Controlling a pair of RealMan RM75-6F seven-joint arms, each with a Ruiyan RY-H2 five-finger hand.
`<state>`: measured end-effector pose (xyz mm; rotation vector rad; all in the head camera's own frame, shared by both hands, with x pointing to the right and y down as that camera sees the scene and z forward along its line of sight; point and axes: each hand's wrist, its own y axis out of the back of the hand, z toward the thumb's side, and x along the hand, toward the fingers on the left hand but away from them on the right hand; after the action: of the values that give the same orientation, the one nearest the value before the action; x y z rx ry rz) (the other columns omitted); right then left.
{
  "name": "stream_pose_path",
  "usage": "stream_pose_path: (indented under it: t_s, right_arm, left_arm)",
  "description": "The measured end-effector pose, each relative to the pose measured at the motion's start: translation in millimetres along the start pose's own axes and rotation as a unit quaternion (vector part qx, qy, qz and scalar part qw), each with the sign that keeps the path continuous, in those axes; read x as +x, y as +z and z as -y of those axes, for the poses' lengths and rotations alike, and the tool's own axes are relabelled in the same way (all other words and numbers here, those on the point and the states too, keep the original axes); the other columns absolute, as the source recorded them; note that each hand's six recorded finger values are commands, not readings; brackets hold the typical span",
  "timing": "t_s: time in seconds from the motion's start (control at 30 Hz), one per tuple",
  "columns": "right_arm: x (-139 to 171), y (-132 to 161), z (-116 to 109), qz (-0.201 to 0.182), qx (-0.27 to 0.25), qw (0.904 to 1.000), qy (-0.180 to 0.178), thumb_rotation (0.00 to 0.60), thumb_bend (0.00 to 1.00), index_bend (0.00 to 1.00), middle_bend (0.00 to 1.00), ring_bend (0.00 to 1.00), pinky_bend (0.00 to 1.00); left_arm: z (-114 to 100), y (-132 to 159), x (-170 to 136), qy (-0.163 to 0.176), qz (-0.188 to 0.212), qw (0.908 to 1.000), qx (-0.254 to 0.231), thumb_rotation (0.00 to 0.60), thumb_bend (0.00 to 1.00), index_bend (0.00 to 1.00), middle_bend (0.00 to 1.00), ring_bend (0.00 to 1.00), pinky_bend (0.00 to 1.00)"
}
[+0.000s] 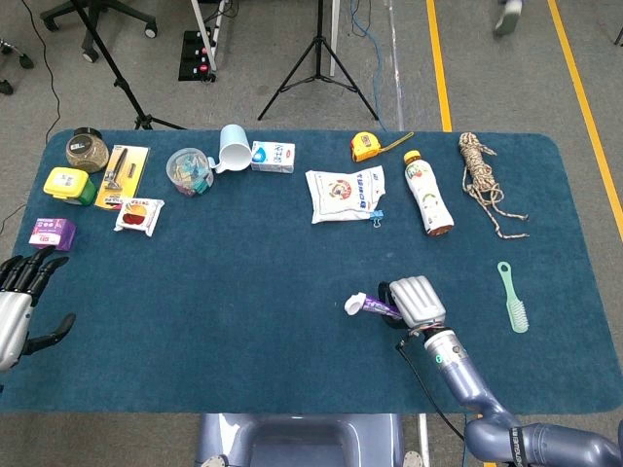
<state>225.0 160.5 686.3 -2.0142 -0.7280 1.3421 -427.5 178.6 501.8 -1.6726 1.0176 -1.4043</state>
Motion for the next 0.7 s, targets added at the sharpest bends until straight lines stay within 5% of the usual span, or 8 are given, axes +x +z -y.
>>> stream_pose_path:
  t_s: [0.7]
  right_arm:
    - [1, 41, -29, -0.026, 0.023, 0.9987, -0.037, 0.600, 0.95, 0.63, 0.90, 0.94, 0.94]
  left_arm:
    - [35, 132, 65, -0.119, 0.143, 0.9816, -0.043, 0.487, 0.30, 0.04, 0.10, 0.14, 0.11]
